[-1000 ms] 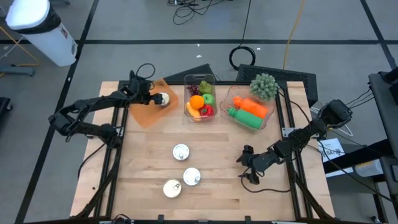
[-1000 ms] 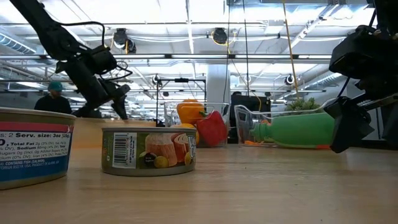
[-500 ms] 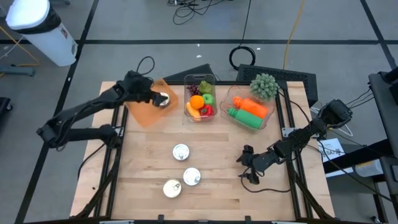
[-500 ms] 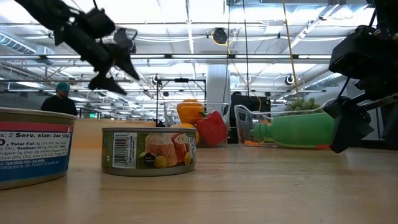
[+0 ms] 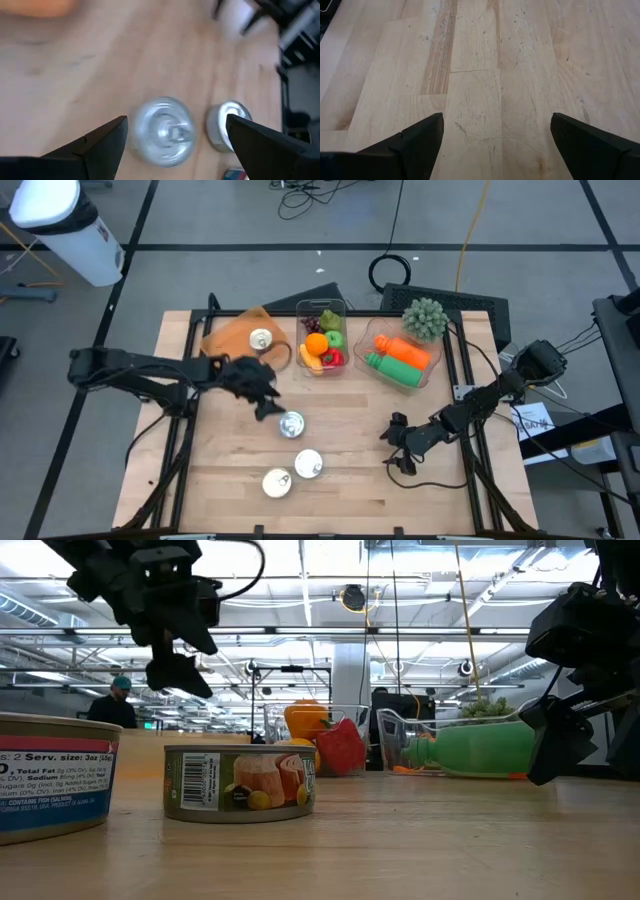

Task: Pick & Place Food Item
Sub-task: Put the top green tuna can into the orange bin

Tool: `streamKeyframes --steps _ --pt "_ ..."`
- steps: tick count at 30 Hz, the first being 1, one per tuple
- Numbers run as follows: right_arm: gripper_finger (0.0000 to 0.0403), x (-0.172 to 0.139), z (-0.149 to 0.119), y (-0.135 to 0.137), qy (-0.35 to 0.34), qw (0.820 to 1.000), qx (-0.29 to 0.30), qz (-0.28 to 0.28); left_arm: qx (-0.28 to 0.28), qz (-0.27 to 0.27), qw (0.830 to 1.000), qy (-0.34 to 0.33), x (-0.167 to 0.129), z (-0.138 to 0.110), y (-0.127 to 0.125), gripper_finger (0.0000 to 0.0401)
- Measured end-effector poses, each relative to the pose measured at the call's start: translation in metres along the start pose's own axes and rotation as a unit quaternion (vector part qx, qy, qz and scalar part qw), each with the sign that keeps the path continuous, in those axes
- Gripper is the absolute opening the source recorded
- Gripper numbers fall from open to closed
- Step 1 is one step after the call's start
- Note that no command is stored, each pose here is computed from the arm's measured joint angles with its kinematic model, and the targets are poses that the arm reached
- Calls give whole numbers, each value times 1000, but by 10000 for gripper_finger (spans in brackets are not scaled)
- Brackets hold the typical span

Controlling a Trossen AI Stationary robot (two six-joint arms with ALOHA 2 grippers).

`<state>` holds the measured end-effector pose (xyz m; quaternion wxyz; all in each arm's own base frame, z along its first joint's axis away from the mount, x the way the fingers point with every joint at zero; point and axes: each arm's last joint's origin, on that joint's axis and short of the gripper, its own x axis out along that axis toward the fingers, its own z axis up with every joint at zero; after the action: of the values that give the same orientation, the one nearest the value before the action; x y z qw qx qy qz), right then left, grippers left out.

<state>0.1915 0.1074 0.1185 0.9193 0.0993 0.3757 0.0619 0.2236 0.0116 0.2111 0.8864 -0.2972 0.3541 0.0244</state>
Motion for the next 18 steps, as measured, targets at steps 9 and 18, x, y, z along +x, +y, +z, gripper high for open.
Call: streamKeyframes --steps 9,18 --pt "348 0 0 0 0 1000 1 0 71 61 995 18 44 -15 -18 342" --pt "348 0 0 0 -1 1000 2 0 75 159 984 11 43 -13 -18 315"
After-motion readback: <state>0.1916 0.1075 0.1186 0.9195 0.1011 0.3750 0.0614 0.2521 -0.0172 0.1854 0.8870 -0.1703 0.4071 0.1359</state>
